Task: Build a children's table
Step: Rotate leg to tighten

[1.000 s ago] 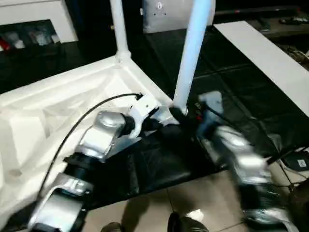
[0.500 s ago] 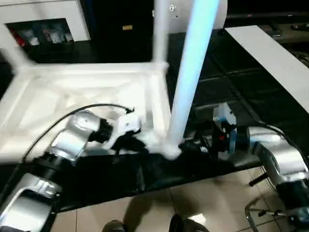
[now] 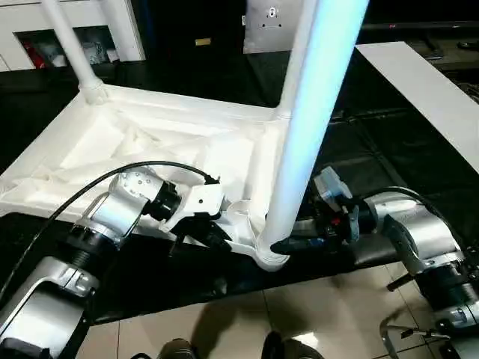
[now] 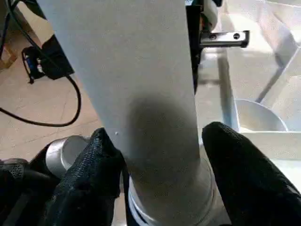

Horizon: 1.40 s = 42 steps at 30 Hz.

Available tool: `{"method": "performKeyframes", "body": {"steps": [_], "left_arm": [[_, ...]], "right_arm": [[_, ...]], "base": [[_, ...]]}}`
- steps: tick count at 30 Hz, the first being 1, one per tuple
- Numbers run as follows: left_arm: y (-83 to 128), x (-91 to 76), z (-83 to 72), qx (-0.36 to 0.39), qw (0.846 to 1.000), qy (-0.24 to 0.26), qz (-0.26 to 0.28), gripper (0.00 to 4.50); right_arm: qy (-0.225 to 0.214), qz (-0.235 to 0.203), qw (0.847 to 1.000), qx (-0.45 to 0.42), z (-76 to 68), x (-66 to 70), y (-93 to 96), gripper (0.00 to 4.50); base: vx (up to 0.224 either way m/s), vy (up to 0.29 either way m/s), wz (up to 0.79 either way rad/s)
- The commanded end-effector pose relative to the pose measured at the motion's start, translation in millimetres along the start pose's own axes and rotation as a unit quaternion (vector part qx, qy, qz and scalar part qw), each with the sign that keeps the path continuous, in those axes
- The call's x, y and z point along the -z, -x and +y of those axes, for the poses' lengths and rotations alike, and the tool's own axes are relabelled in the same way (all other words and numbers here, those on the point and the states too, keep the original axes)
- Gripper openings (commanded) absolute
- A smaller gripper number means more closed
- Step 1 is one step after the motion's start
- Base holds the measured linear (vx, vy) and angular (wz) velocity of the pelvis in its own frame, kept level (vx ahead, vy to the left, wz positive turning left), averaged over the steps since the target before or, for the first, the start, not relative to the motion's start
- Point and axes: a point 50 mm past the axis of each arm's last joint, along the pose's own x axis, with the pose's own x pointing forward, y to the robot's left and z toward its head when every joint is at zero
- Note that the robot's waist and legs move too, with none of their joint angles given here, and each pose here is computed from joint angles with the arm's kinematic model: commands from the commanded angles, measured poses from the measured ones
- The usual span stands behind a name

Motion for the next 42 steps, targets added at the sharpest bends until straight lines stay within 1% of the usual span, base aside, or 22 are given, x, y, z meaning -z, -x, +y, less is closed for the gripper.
{"method": "performKeyframes", "body": {"steps": [1, 5, 8, 9, 11, 12, 13, 14, 16, 18, 19, 20, 22, 26, 27, 30, 31, 33, 38, 40, 41, 42], "left_arm": [[-8, -10.3, -0.6, 0.048, 0.998, -0.033, -0.001, 0.00], [-7, -6.7, -0.2, 0.042, 0.999, -0.025, 0.001, 0.00], [-5, -3.5, 0.4, 0.032, 0.999, -0.013, 0.000, 0.00], [-4, -1.2, 1.8, 0.014, 1.000, 0.002, -0.003, 0.00], [-2, 3.1, 5.8, -0.033, 0.999, 0.040, -0.012, 0.00], [-2, 3.1, 5.8, -0.033, 0.999, 0.040, -0.012, 0.00], [-2, 3.5, 7.9, -0.058, 0.996, 0.060, -0.025, 0.00], [-1, 4.3, 12.3, -0.114, 0.987, 0.105, -0.040, 0.00], [-1, 4.1, 13.5, -0.129, 0.984, 0.115, -0.045, 0.00], [-4, 1.2, 18.2, -0.177, 0.971, 0.148, -0.063, 0.00], [-9, -3.6, 22.0, -0.211, 0.959, 0.172, -0.078, 0.00], [-10, -4.6, 22.7, -0.216, 0.957, 0.175, -0.080, 0.00], [-18, -11.8, 26.1, -0.240, 0.947, 0.194, -0.090, 0.00], [-26, -20.8, 31.9, -0.277, 0.933, 0.207, -0.095, 0.00], [-33, -30.2, 36.8, -0.303, 0.922, 0.216, -0.106, 0.00], [-38, -38.5, 39.8, -0.325, 0.912, 0.225, -0.112, 0.00], [-39, -41.1, 41.0, -0.334, 0.908, 0.226, -0.115, 0.00], [-40, -43.5, 42.7, -0.354, 0.902, 0.220, -0.109, 0.00], [-38, -34.9, 39.0, -0.347, 0.912, 0.201, -0.091, 0.00], [-37, -29.8, 36.5, -0.337, 0.916, 0.198, -0.089, 0.00], [-36, -28.1, 36.0, -0.334, 0.918, 0.197, -0.087, 0.00], [-36, -28.1, 36.0, -0.334, 0.918, 0.197, -0.087, 0.00]], "right_arm": [[-0.003, -0.002, 1.000, -0.015, -0.7, -3.0, -2.1, 2.53], [-0.010, -0.005, 1.000, -0.018, 0.1, -1.8, -3.1, 2.19], [-0.016, -0.014, 1.000, -0.015, 0.6, -1.4, -4.0, 2.17], [-0.021, -0.027, 0.999, -0.003, 0.5, -1.8, -5.2, 2.14], [-0.035, -0.047, 0.998, 0.039, -1.5, -2.1, -8.4, 2.13], [-0.035, -0.047, 0.998, 0.039, -1.5, -2.1, -8.4, 2.13], [-0.034, -0.056, 0.995, 0.070, -3.7, -2.0, -11.8, 2.12], [-0.029, -0.064, 0.985, 0.155, -11.3, -0.3, -20.6, 2.12], [-0.031, -0.067, 0.982, 0.174, -13.2, 0.2, -22.9, 2.10], [-0.047, -0.083, 0.967, 0.236, -21.5, 0.4, -31.0, 2.09], [-0.060, -0.102, 0.952, 0.281, -28.2, -1.6, -39.9, 2.08], [-0.064, -0.107, 0.949, 0.290, -29.9, -2.0, -41.5, 2.07], [-0.093, -0.127, 0.924, 0.349, -40.0, -4.5, -51.8, 2.06], [-0.119, -0.133, 0.888, 0.423, -52.5, -6.2, -57.6, 2.06], [-0.133, -0.134, 0.860, 0.474, -61.8, -7.4, -60.6, 2.06], [-0.124, -0.130, 0.844, 0.506, -66.8, -10.0, -63.5, 2.06], [-0.115, -0.127, 0.841, 0.513, -67.6, -11.1, -64.4, 2.75], [-0.105, -0.136, 0.833, 0.526, -67.1, -13.5, -66.5, 2.77], [-0.082, -0.144, 0.840, 0.517, -60.1, -11.3, -57.9, 3.33], [-0.063, -0.147, 0.849, 0.503, -55.0, -10.2, -48.3, 3.33], [-0.060, -0.147, 0.853, 0.497, -53.3, -9.6, -45.0, 3.49], [-0.060, -0.147, 0.853, 0.497, -53.3, -9.6, -45.0, 3.49]], "base": [[0.000, 0.000, 0.00], [0.000, 0.000, 0.00], [0.000, 0.000, 0.00], [0.000, 0.000, 0.00], [0.000, 0.000, 0.00], [0.000, 0.000, 0.00], [0.000, 0.000, 0.00], [0.000, 0.000, 0.00], [0.000, 0.000, 0.00], [0.000, 0.000, 0.00], [0.000, 0.000, 0.00], [0.000, 0.000, 0.00], [0.000, 0.000, 0.00], [0.000, 0.000, 0.00], [0.000, 0.000, 0.00], [0.000, 0.000, 0.00], [0.000, 0.000, 0.00], [0.000, 0.000, 0.00], [0.000, 0.000, 0.00], [0.000, 0.000, 0.00], [0.000, 0.000, 0.00], [0.000, 0.000, 0.00]]}}
